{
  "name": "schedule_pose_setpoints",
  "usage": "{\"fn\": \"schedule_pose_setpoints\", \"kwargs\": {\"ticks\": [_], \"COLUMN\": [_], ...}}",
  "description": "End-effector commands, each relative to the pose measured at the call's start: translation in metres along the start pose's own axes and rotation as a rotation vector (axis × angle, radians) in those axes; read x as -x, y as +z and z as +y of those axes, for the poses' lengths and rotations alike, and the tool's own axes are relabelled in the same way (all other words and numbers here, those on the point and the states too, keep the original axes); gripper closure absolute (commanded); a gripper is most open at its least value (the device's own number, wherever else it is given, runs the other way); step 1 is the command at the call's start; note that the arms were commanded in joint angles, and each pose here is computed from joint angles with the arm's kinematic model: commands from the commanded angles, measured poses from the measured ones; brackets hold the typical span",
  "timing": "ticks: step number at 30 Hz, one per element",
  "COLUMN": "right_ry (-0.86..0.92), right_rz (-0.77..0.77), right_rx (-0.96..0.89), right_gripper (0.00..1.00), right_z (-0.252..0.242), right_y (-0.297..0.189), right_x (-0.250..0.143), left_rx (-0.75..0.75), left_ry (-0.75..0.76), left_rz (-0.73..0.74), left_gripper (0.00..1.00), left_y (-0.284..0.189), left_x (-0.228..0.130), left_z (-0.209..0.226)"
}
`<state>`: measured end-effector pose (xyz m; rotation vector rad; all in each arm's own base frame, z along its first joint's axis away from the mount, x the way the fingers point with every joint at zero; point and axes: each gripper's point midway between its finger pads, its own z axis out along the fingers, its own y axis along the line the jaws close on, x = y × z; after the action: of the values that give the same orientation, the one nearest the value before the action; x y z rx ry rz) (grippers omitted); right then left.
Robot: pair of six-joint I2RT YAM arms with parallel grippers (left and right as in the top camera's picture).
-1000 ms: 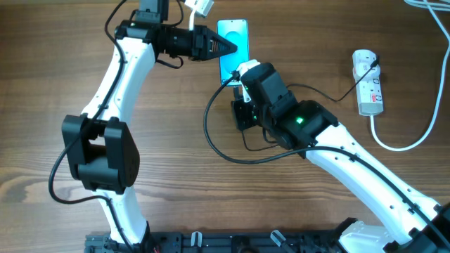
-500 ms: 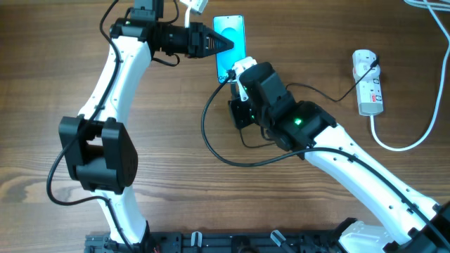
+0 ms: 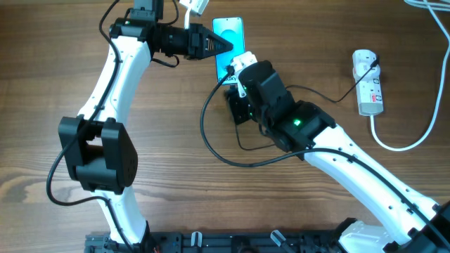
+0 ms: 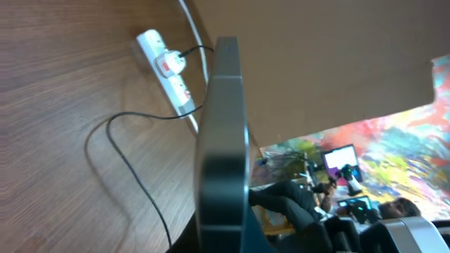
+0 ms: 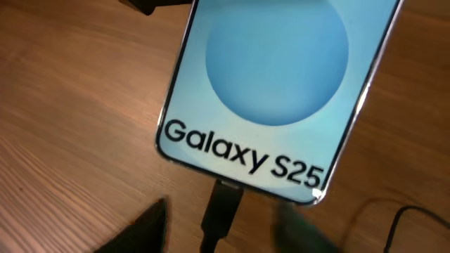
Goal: Plug charger to phone and switch on socket
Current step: 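Open the right gripper and pull it away from the plugged phone, then lower the phone flat onto the table with the left gripper and release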
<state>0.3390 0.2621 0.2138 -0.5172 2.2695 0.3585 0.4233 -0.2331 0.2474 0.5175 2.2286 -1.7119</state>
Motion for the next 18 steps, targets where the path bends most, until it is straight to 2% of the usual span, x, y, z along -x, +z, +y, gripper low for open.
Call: {"fn": "schedule_pose_setpoints", "kwargs": {"ticks": [1,3,6,12,15,18], "right_ry": [0.058,0.100,0.179,0.299,0.312,0.305], "right_rz": [-0.137,-0.141,-0.147,-0.121,-0.098,-0.058], "right_rx": [-0.108,-0.109,-0.165,-0.211,-0.221,-0.235], "right_gripper": [0.27,0.12,0.00,0.01,0.00,0.00], "right_z": [-0.025,-0.027,-0.040,-0.059,-0.061,-0.062], "right_y": [-0.026,-0.037,-0.052,-0.058,-0.058,-0.058], "right_x": [0.039,0.039,0.035,0.025,0.019,0.009], "left_rx": [0.073,0.161,0.222,0.343,0.465,0.509], "left_ry": [-0.017,-0.035,-0.060,-0.106,-0.153,-0.222], "left_rz": [0.026,0.018,0.024,0.062,0.090,0.099], "left_gripper": [0.96,0.96,0.96,0.96,0.96,0.96], "left_y": [0.011,0.009,0.007,0.012,0.019,0.023], "left_x": [-0.010,-0.010,-0.014,-0.028,-0.037,-0.043], "left_z": [-0.002,0.013,0.023,0.044,0.074,0.104]}}
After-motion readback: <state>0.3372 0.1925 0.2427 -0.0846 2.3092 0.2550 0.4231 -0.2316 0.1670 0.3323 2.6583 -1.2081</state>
